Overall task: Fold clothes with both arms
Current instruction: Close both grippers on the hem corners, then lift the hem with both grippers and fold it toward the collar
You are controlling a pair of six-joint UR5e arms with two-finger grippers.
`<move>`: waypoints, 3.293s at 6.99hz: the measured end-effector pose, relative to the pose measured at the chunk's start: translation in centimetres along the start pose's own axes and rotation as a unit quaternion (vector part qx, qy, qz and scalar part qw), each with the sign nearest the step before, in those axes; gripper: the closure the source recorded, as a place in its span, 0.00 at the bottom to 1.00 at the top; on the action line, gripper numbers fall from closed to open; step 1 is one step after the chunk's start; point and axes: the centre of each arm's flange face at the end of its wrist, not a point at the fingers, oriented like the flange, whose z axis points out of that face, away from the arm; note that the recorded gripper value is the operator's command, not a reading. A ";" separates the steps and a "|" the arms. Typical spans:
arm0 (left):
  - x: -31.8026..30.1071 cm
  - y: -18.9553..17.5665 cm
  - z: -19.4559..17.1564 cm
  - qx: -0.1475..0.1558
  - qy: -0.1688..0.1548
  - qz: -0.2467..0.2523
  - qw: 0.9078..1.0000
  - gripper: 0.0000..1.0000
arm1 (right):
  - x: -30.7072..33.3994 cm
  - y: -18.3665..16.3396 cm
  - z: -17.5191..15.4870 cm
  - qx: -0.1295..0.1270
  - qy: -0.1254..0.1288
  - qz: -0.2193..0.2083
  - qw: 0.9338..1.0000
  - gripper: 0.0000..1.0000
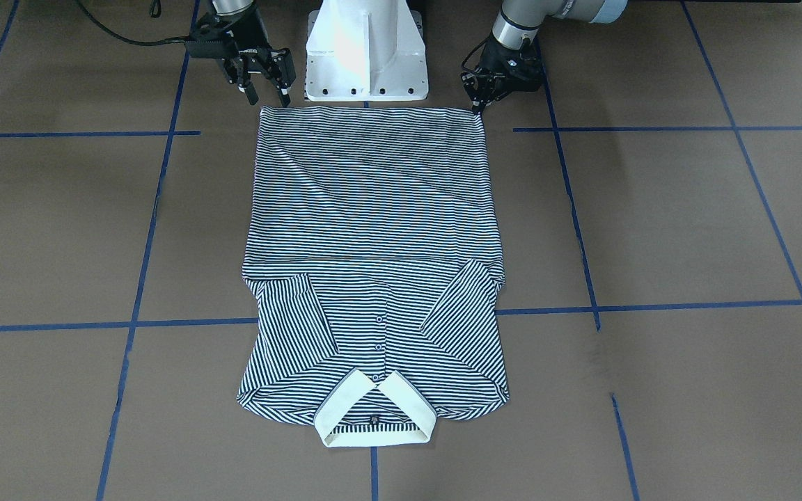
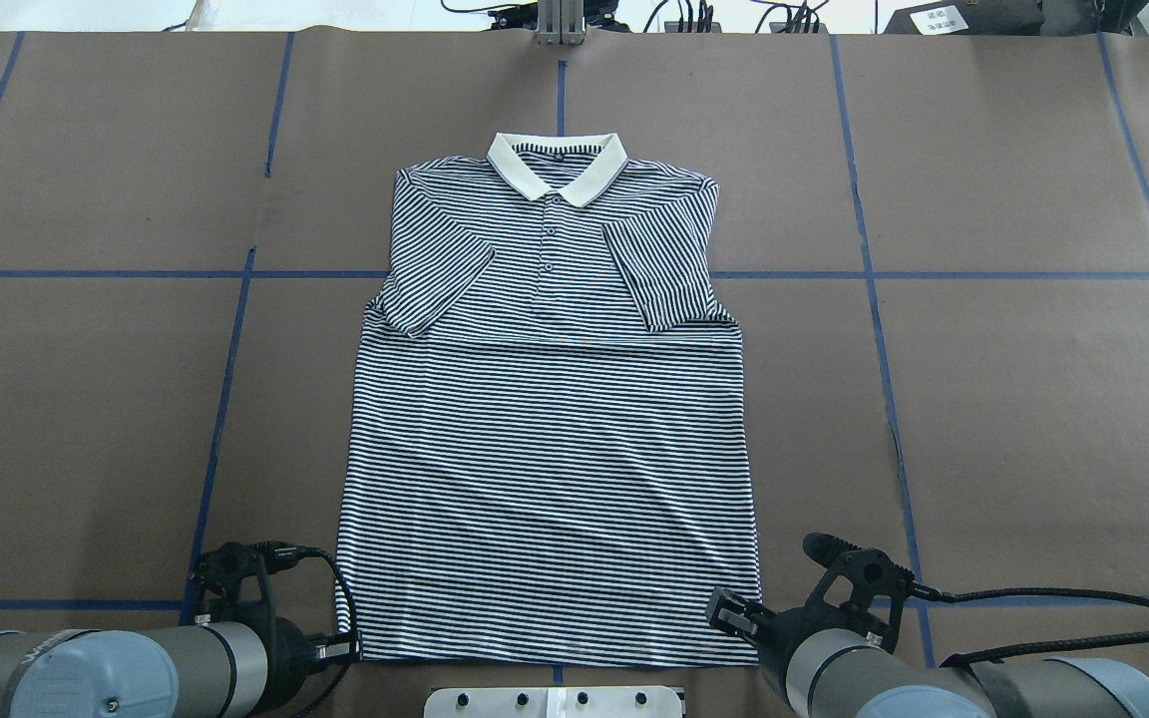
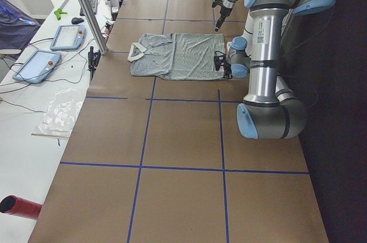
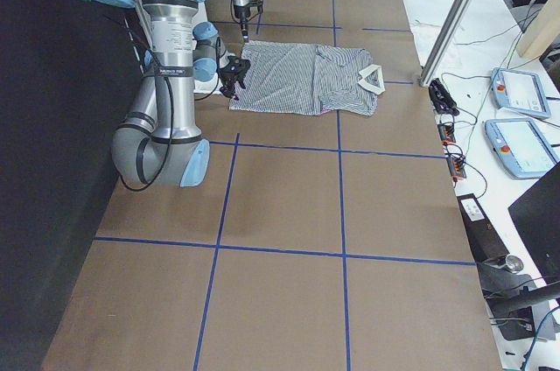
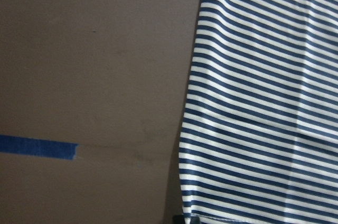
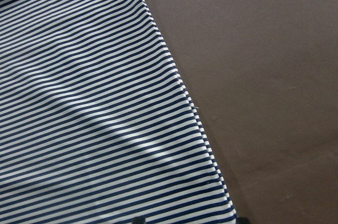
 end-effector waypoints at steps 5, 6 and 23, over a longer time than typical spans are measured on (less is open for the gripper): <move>1.3 0.1 -1.6 -0.005 0.021 -0.001 1.000 1.00 | 1.9 3.2 2.9 0.012 0.025 -0.022 0.999 0.47; 1.3 0.1 -1.6 -0.005 0.021 -0.002 1.000 1.00 | 1.9 3.3 3.1 0.013 0.026 -0.022 0.999 0.47; 5.6 0.5 -16.9 -0.058 0.029 0.001 0.998 1.00 | -1.0 -2.7 -15.9 -0.032 0.005 0.011 0.999 1.00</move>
